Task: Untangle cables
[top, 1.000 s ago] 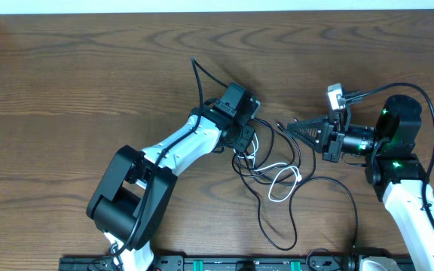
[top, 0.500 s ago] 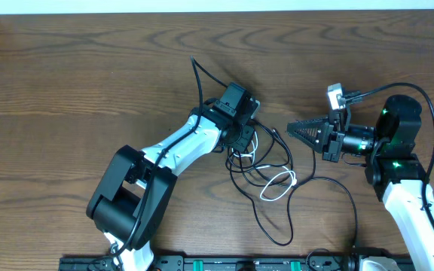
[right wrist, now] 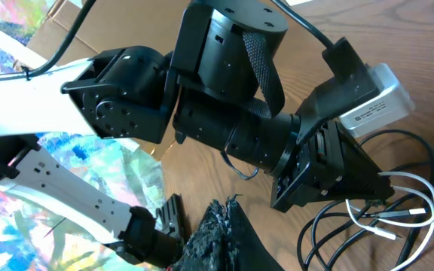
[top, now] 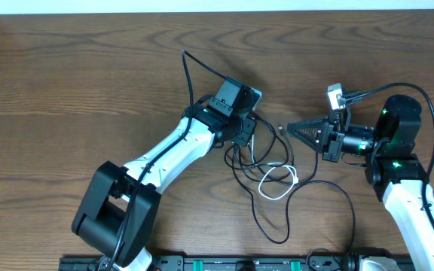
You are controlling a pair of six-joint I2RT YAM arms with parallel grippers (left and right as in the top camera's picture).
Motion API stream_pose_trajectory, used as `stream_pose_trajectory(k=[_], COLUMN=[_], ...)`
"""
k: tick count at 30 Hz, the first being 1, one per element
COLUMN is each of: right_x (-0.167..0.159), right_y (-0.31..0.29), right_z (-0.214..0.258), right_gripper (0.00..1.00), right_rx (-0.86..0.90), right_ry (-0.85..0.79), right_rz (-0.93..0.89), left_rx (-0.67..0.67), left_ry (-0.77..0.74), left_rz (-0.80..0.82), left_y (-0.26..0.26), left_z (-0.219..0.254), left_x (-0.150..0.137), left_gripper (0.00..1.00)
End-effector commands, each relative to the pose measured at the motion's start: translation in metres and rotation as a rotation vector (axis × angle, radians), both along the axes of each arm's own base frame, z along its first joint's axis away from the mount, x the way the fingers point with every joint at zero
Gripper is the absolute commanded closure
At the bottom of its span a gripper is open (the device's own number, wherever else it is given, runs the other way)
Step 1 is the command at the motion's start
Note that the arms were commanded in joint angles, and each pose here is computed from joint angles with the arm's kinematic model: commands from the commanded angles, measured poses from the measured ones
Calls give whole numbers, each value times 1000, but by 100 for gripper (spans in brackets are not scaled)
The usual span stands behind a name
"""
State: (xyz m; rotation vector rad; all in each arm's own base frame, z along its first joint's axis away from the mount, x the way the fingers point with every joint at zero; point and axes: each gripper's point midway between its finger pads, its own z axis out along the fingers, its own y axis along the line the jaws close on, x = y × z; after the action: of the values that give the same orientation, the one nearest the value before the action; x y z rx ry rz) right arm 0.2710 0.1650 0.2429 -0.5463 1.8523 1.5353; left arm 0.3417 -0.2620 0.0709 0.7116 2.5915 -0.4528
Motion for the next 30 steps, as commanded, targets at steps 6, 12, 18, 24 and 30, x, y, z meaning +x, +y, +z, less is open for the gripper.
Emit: stream_pose_trajectory(k=[6, 12, 18, 24, 30], right_x=[-2, -2, -2, -2, -3], right_y=[2, 2, 2, 2, 2], right_z=[3, 3, 3, 3, 2], right_gripper=[99, 99, 99, 99, 99], right_rx=[-3, -3, -3, -3, -3], right_ry=[-23, -23, -23, -23, -17], right_rz=[10, 10, 10, 10, 10], left_rx=[-31, -55, -130, -204, -124], left_ry=[-50, -90, -221, -343, -381], left_rz=[1, 3, 23, 47, 79], left_y=[-7, -9, -6, 7, 27], left_z=[17, 30, 83, 142, 146], left_x=[10, 15, 25, 25, 25], left_gripper=[92, 92, 92, 92, 87])
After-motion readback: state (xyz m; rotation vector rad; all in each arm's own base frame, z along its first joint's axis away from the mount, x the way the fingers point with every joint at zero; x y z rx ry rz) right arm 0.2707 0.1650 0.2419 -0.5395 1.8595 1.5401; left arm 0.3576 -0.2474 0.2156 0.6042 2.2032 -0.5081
